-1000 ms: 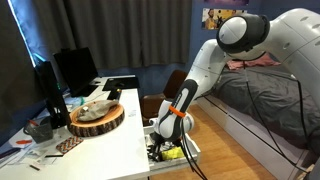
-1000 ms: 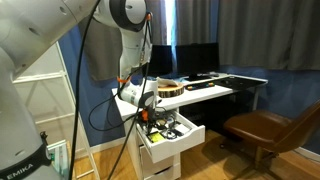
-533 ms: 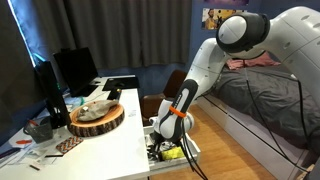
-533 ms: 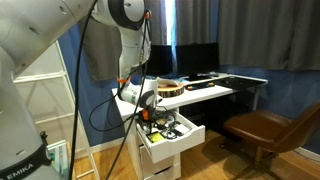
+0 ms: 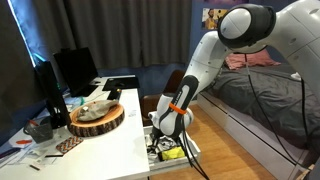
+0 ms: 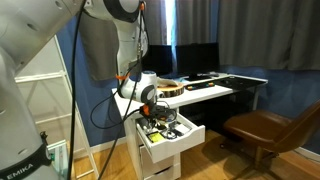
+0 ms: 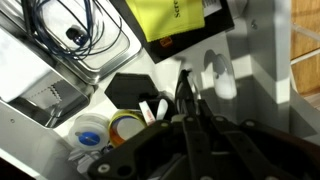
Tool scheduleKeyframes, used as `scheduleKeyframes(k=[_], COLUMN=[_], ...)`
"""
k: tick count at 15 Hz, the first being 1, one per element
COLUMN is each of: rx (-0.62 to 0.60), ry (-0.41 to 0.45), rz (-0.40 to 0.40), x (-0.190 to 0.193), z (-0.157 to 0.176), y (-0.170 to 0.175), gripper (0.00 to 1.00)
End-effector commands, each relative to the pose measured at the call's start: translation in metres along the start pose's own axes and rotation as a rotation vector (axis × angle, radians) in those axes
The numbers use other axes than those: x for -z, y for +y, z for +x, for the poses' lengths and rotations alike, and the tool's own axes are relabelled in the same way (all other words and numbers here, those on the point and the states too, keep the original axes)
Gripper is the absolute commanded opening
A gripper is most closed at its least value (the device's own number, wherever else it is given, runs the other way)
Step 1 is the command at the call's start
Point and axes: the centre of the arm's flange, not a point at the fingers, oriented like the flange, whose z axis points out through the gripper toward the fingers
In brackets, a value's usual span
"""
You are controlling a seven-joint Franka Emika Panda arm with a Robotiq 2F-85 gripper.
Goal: Remove the glasses from the drawer
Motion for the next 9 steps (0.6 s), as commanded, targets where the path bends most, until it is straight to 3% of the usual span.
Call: scheduleKeyframes(k=[1,9], rx=[-0.012,-0.097], ry=[-0.014,-0.117], rz=[-0.048,-0.126], x=[0.031,0.066], z=[-0.003,-0.026], y=[-0.006,0.008], gripper=[0.08,0.07])
